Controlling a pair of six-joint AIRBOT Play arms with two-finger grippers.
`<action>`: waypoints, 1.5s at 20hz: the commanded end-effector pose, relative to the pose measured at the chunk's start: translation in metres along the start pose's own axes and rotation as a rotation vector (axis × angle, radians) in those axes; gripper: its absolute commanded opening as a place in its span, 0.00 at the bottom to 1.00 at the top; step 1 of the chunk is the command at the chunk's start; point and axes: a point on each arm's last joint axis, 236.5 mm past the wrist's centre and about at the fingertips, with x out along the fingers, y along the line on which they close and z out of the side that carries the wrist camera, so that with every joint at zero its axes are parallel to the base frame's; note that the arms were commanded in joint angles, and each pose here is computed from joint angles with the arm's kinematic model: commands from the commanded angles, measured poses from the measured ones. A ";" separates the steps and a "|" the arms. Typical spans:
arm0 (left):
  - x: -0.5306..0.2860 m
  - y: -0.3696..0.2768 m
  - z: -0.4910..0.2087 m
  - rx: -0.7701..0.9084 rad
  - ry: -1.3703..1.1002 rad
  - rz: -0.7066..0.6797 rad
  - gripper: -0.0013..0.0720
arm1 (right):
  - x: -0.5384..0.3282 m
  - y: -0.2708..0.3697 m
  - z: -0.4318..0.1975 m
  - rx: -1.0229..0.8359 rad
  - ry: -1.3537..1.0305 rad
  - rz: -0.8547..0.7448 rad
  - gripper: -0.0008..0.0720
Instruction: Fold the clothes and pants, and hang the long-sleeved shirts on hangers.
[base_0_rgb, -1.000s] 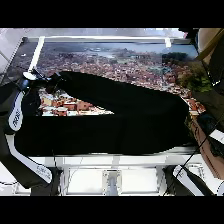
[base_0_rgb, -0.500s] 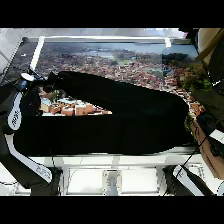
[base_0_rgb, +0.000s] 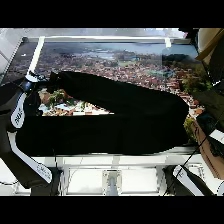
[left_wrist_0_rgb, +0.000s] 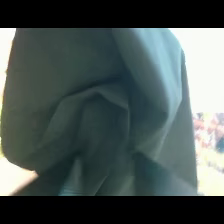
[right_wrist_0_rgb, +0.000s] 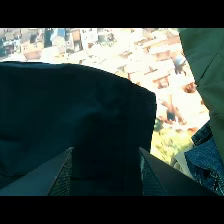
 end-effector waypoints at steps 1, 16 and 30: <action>0.004 -0.007 0.003 -0.026 -0.028 -0.024 0.04 | 0.000 0.000 0.000 0.000 0.000 0.000 0.63; -0.178 -0.098 -0.006 1.027 -0.151 0.180 0.02 | 0.000 0.000 0.000 0.001 0.001 0.001 0.63; -0.115 0.059 -0.139 0.983 0.399 0.428 0.03 | 0.000 -0.001 0.003 0.000 -0.010 -0.003 0.63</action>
